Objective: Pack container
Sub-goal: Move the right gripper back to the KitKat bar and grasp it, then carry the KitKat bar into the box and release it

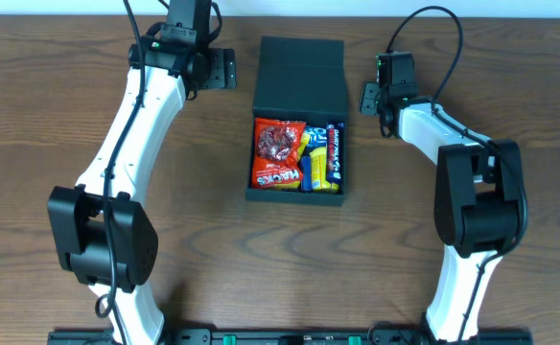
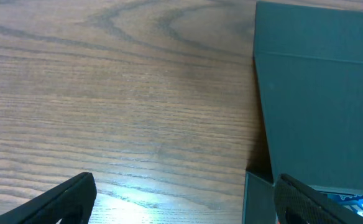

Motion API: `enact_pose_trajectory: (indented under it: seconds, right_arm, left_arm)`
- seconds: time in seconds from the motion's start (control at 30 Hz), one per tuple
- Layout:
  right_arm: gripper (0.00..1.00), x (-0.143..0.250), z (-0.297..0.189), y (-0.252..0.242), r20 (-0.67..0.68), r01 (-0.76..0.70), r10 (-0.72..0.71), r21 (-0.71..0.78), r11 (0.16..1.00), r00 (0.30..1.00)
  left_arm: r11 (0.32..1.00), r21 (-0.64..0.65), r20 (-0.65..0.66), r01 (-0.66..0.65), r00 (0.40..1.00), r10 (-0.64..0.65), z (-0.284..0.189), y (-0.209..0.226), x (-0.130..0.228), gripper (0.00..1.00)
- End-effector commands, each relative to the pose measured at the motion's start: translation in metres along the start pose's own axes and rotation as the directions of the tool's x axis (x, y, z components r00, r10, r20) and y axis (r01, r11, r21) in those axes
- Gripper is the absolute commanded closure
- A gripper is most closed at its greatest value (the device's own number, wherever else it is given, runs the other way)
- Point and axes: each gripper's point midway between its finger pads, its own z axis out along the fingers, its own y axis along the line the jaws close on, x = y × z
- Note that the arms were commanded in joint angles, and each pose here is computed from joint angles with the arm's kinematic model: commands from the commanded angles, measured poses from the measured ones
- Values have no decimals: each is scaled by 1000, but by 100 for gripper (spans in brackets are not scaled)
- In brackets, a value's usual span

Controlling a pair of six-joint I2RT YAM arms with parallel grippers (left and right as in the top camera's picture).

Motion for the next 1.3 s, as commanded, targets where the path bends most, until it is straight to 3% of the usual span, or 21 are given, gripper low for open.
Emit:
enact_pose_trajectory:
  seconds: [0.0, 0.33, 0.63, 0.93, 1.1, 1.27]
  right_arm:
    - [38, 9, 9, -3, -15, 8, -7, 23, 1000, 1000]
    - [41, 14, 14, -4, -28, 8, -7, 27, 1000, 1000]
    - [61, 15, 14, -2, -31, -4, 4, 17, 1000, 1000]
    - [73, 13, 13, -2, -40, -2, 3, 19, 1000, 999]
    - [77, -14, -2, 2, -59, 5, -3, 24, 1000, 998]
    - [86, -55, -32, 11, -75, 98, -97, 15, 995, 992]
  left_arm:
    - [1000, 12, 31, -10, 999, 9, -11, 1, -9, 8]
    - [1000, 12, 31, -10, 999, 9, -11, 1, -9, 8]
    - [1000, 12, 31, -10, 999, 9, -11, 1, -9, 8]
    - [1000, 11, 30, -10, 999, 9, -11, 1, -9, 8]
    - [1000, 12, 31, -10, 999, 9, -11, 1, -9, 8]
    - [1000, 12, 31, -10, 999, 9, -11, 1, -9, 8]
